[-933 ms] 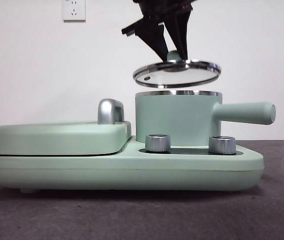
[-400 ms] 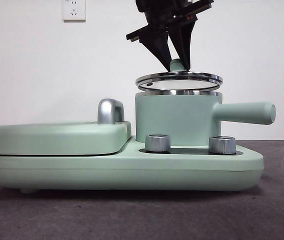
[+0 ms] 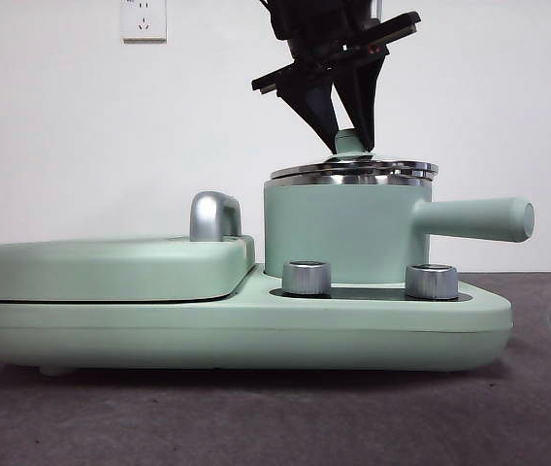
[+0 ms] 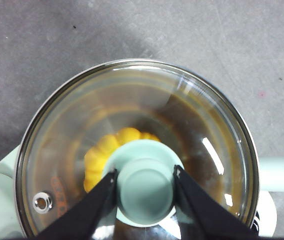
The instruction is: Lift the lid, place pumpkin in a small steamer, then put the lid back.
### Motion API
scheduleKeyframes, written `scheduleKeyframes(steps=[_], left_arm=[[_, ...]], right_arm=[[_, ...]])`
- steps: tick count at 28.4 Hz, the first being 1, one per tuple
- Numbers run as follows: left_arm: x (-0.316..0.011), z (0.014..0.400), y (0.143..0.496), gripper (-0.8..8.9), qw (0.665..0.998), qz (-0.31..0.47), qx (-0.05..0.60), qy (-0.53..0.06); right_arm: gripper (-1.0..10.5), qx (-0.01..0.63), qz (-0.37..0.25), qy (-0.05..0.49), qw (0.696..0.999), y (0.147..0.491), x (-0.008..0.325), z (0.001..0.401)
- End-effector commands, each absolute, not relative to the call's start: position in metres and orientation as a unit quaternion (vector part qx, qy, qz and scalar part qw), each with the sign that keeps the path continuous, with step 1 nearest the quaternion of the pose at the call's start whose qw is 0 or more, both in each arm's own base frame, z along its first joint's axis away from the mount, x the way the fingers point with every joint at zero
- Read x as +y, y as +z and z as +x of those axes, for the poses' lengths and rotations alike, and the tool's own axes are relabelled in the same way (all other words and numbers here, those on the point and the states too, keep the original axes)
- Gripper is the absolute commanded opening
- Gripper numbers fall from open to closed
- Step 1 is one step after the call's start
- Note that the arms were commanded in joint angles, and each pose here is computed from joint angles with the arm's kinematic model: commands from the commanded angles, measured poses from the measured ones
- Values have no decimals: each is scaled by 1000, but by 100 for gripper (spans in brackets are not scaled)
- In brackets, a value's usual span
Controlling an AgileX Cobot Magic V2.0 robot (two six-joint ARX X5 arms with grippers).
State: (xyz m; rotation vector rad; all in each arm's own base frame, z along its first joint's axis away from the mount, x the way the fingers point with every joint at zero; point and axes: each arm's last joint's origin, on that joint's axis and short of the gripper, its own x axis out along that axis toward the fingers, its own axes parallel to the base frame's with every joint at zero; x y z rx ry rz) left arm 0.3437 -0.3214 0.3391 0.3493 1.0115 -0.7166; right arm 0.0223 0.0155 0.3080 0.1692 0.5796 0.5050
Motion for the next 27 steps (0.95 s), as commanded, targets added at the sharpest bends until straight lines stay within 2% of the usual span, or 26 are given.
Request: scheduleKeyframes(steps=[1,9,19,20,24,27], left_arm=[[-328,344,336,14,804,177,459,-335],[-328,345,335,14,803,183,458,-336],[-331,340,325,30,784,191,489,-330],[-331,340,325,63,786,185,492,-326],[-331,341,325,335,790,173,494,-319],[-330,343,327,420,795,165,490,-317]], right_arm=[[545,274,91,249,925,311,15,22],[545,274,93,248,925,311,15,22],[545,272,91,240,927,311,15,22],[545,271,91,239,928,311,15,22],[545,271,91,239,928,311,15,22],[545,271,91,239,928,311,15,22]])
